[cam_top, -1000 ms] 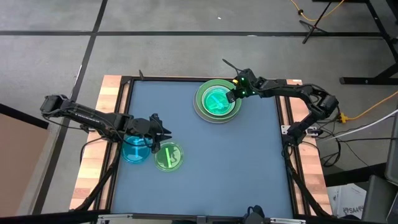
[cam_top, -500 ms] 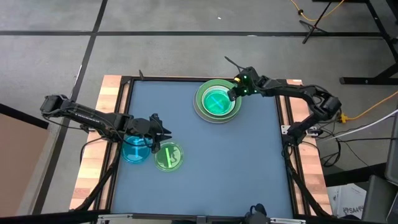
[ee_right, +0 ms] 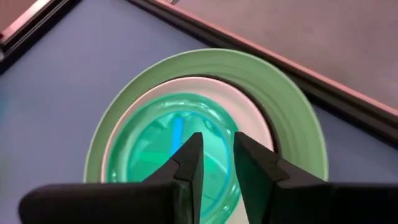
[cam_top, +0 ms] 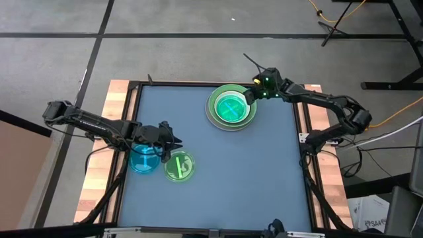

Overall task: Stack plastic plates
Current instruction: Stack the small blue plate on the small blue plate

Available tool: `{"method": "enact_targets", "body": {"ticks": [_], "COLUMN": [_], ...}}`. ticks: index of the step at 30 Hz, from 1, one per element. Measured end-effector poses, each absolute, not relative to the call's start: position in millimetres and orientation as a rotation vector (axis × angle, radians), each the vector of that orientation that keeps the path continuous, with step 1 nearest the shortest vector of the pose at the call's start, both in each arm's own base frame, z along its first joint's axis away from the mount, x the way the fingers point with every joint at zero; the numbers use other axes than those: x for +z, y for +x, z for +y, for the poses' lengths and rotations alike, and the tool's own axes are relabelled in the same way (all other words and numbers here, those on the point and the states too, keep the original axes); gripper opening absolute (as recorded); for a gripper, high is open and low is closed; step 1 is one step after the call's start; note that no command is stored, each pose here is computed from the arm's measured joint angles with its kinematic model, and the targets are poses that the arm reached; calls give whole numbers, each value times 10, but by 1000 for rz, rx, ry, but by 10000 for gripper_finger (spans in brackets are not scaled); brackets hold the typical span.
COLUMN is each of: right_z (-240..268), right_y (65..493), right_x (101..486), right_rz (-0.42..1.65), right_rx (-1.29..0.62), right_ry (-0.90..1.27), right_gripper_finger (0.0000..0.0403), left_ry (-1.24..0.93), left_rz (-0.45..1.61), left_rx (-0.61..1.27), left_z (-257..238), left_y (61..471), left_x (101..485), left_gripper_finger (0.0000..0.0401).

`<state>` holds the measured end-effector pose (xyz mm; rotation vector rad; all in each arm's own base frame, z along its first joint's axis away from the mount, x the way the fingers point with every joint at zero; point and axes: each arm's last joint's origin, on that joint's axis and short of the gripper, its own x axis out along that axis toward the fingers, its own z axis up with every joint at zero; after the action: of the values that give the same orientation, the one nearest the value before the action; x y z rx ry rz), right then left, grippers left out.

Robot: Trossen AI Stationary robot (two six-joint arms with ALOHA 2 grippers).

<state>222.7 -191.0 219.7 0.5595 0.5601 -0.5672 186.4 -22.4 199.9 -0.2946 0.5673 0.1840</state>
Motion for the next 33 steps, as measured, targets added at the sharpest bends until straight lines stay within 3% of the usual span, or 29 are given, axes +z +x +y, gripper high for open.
{"method": "enact_targets", "body": {"ticks": [18, 33], "right_z": [-1154, -791], "right_y": [2706, 2834], "right_x": [2204, 2204], "right_rz": [626, 651], "right_rx": [-292, -163], "right_ry": [418, 346], "right_gripper_finger": [79, 79], "left_ry": [-368, -441], "left_rz": [527, 533], "left_rx": [182, 210], "left_z": [74, 328], "left_y": [1943, 1949], "left_x": [2195, 2525], "left_gripper_finger": [98, 98]}}
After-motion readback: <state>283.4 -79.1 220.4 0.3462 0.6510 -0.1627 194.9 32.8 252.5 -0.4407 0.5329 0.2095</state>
